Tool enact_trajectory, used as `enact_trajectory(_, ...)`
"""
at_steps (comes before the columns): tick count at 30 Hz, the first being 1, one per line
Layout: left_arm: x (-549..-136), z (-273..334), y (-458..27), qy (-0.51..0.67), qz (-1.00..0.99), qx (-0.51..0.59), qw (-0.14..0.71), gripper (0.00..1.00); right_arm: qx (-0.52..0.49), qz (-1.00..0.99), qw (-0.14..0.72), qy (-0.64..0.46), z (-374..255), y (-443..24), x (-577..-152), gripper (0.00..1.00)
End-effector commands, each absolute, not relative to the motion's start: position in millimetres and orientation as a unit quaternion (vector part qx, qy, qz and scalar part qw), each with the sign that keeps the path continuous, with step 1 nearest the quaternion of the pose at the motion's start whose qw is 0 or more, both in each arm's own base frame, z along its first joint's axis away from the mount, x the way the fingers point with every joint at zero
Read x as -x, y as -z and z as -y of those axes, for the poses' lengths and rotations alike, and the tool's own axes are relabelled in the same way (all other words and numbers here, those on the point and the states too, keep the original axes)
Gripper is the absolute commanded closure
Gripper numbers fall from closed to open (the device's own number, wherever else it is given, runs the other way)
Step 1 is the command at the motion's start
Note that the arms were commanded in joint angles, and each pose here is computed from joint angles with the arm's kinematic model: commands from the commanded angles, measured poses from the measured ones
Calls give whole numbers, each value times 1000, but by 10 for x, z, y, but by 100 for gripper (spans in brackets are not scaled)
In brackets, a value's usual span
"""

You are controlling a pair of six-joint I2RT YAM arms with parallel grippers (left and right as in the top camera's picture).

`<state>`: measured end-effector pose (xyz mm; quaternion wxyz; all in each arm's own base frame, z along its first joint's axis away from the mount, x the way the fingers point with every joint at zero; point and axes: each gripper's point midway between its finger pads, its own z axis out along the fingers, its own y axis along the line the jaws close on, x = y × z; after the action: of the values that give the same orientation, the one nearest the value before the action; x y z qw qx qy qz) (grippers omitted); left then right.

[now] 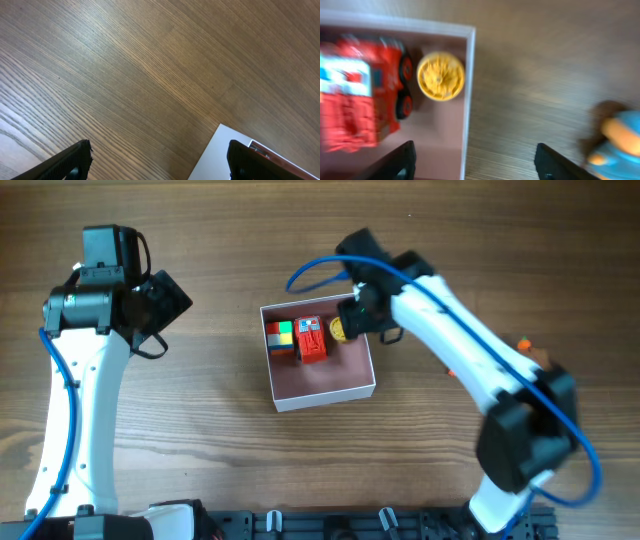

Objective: Pack container
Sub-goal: 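Move the right gripper to the duck figure and grasp it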

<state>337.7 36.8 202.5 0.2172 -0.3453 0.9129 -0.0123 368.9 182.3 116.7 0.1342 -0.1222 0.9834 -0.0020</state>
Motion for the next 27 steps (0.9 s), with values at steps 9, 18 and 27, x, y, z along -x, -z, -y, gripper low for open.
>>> enact_trajectory(9,-3377,-372,-1989,13,-917,337,212,12,-36,-993,111,12,-101,-1346,-3736,0)
enact_trajectory(18,-3377,-372,-1989,13,-917,337,212,12,-29,-999,-7,-14,66,-181,-3572,0)
enact_trajectory(27,-3384,-372,-1992,13,-917,337,213,12,-32,-997,-73,-26,22,204,-3398,38)
